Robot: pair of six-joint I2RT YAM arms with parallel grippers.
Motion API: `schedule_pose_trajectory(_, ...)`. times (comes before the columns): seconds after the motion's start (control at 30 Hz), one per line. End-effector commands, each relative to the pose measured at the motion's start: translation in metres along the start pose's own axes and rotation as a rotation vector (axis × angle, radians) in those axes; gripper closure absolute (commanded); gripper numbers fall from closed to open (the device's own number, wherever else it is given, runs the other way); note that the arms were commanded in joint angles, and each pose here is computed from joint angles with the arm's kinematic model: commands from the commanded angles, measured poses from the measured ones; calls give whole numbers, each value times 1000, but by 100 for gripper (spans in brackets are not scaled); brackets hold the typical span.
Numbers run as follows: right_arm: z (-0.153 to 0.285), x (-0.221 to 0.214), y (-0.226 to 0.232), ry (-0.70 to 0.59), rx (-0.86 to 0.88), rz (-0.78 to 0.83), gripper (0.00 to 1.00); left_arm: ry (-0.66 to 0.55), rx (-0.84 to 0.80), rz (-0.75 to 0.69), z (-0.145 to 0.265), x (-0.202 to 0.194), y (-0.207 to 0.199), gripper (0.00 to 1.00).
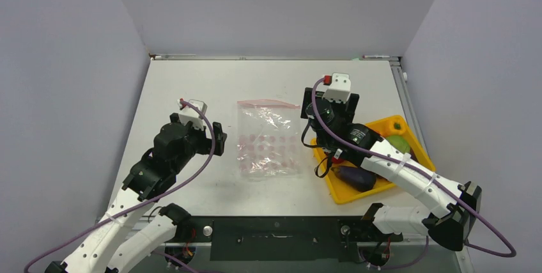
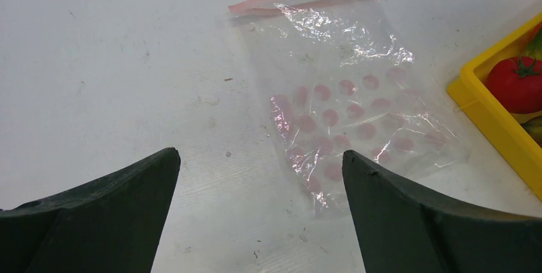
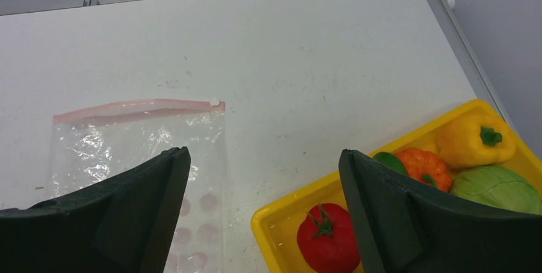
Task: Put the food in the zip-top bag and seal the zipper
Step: Adjust the bin at the center of the board.
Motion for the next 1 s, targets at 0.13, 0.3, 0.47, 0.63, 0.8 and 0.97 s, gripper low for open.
schedule_pose_trajectory(0.13, 2, 9, 3, -8, -16, -43, 10, -73, -12, 29, 4, 18, -1, 4)
schedule_pose_trajectory(0.3, 0, 3, 6, 10, 2, -39, 10, -74, -10, 29, 4, 19, -1, 4)
schedule_pose_trajectory(0.47, -3, -6, 8, 34, 5, -26, 10, -75, -12, 30, 5, 19, -1, 4)
schedule_pose_trajectory(0.63, -8, -15, 10, 63, -4, -26, 10, -79, -13, 30, 5, 19, -1, 4)
schedule_pose_trajectory(0.8, -14, -25, 13, 103, -16, -27, 9, -86, -13, 32, 7, 20, 0, 4)
schedule_pose_trajectory(0.97, -28, -36, 11, 176, -34, -41, 6, -93, -13, 33, 9, 21, 0, 4)
Point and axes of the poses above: each gripper's point midway between its finger pads, its own z axis back along the fingers, its own y axis along the line the jaws close on, x = y × z, the point moved 8 cm from there along z, back along the fingers, and after that the axes turned 8 degrees about -z, right-handed, at the moved point
